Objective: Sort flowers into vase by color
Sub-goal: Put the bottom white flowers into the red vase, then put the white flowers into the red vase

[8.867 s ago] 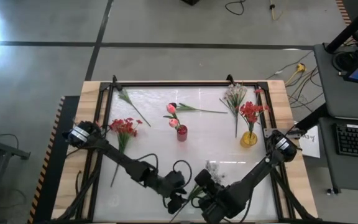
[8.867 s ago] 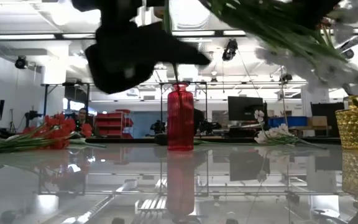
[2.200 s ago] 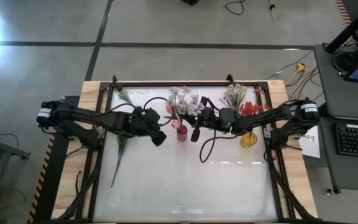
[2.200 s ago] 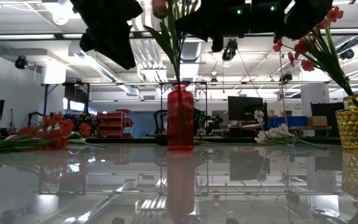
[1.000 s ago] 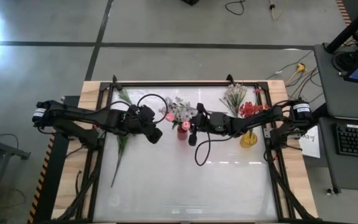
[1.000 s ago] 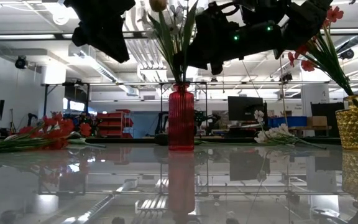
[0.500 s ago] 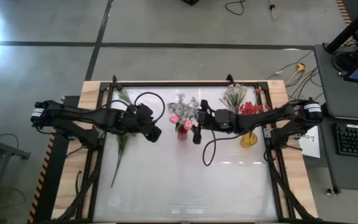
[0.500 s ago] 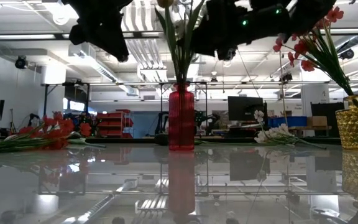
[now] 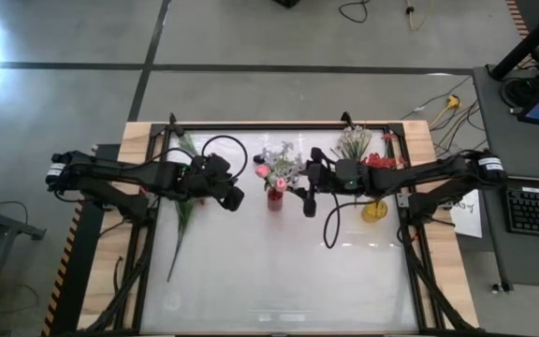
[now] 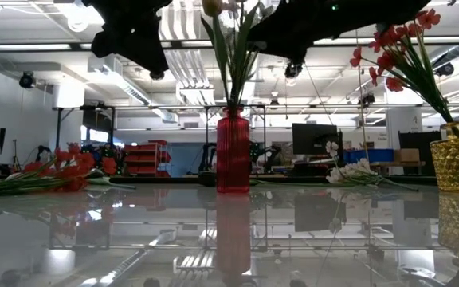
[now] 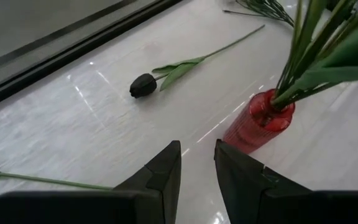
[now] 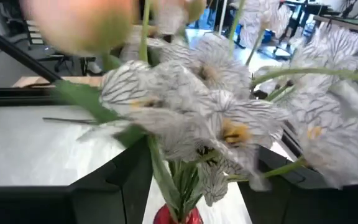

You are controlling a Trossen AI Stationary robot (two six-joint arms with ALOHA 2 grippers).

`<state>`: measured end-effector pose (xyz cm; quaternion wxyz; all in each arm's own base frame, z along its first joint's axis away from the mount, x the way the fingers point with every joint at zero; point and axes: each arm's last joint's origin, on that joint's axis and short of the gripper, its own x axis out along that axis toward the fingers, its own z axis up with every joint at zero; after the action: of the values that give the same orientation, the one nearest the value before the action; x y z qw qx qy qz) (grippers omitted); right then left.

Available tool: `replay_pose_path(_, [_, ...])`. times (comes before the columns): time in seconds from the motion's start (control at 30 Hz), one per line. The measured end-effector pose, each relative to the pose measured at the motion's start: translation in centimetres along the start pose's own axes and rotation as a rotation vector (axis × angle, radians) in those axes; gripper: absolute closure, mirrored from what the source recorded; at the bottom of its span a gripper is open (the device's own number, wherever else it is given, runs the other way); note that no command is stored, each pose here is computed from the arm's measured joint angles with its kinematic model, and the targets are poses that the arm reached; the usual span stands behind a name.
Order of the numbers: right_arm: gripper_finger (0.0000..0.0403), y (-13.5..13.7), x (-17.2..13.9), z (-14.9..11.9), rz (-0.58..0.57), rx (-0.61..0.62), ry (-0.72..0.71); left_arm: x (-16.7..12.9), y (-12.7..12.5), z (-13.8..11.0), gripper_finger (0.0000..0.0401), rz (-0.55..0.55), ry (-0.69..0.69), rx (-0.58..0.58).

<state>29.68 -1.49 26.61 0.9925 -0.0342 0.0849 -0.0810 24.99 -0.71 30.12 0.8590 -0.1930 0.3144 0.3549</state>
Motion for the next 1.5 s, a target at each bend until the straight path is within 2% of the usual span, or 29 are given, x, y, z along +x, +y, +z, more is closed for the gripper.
replay_pose_path(0.17, [0.0202,-0.1,-0.5,0.3,0.001,0.042,0.039,0.0,0.0,0.1,0.0315,-0.003,-0.004,-0.004])
replay_pose_path(0.37, [0.0202,-0.2,-0.9,1.3,-0.006,0.043,0.158,0.0,0.0,0.0,0.0315,-0.008,0.001,-0.004])
replay_pose_path(0.7, [0.0198,-0.4,-1.4,2.5,-0.003,0.039,0.418,0.0,-0.1,0.2,0.0315,-0.019,-0.009,-0.014])
replay_pose_path(0.9, [0.0152,-0.5,-2.1,3.0,-0.003,0.024,0.515,-0.1,-0.1,0.2,0.0315,-0.023,-0.012,-0.017])
replay_pose_path(1.07, [0.0116,-1.0,-3.6,7.5,-0.018,0.065,0.426,-0.4,0.1,0.4,0.0315,-0.030,-0.021,-0.025])
replay_pose_path(1.2, [0.0118,-1.6,-4.8,11.8,-0.084,0.114,0.338,-0.4,0.4,0.6,0.0315,-0.025,-0.026,-0.033])
replay_pose_path(1.3, [0.0130,-2.7,-6.0,14.5,-0.212,0.132,0.292,-0.3,0.6,0.7,0.0315,-0.016,-0.027,-0.039])
replay_pose_path(1.4, [0.0145,-4.8,-7.3,15.8,-0.401,0.177,0.295,-0.1,0.8,0.9,0.0315,-0.007,-0.029,-0.021])
replay_pose_path(1.5, [0.0157,-7.6,-8.3,15.8,-0.540,0.231,0.336,-0.1,0.9,1.0,0.0315,-0.001,-0.031,0.016])
